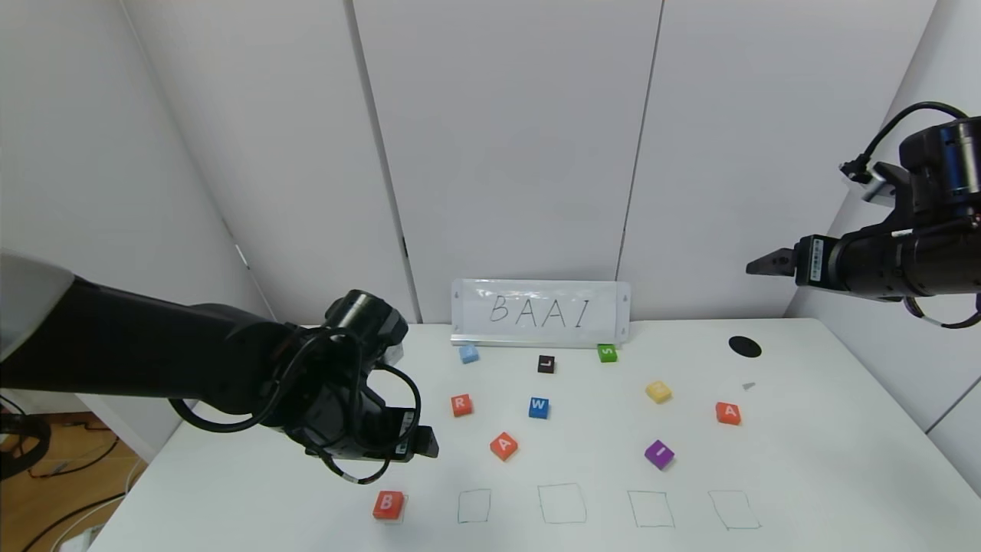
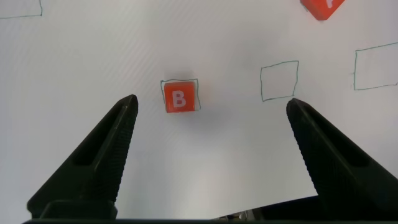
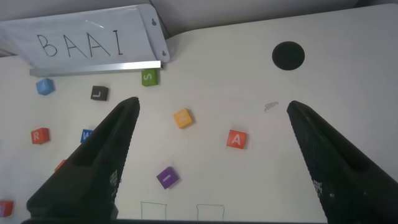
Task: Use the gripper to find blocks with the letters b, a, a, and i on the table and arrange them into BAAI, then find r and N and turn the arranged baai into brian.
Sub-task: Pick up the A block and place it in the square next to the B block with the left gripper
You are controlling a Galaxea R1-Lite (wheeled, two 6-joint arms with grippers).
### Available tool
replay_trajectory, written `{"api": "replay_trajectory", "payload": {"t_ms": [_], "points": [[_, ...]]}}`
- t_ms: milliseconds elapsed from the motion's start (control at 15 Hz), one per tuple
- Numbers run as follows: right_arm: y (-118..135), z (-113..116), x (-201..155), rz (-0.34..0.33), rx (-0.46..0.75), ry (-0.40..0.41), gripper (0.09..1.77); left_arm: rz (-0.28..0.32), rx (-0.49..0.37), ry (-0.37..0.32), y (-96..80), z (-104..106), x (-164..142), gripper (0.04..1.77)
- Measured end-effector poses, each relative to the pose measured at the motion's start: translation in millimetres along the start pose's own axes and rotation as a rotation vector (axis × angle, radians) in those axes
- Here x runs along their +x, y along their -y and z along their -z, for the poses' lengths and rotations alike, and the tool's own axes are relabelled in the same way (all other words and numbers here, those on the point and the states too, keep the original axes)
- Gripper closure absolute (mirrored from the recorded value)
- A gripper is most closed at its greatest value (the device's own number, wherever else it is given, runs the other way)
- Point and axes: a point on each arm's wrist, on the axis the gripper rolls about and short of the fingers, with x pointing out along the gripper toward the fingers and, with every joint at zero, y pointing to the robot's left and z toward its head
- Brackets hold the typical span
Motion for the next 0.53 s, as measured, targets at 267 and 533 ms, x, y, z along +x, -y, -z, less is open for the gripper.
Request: {"api": "replay_trajectory", "payload": {"t_ms": [267,533], "points": [[0,0,0,0.0,-0.001,-0.001,0.15,0.022,0.025,0.03,15.4,-20,-19,0.11],[-3,3,2,-0.005,-0.006,-0.011,0.15,0.032,0.046,0.039,30.5,-37,-23,0.1]]}}
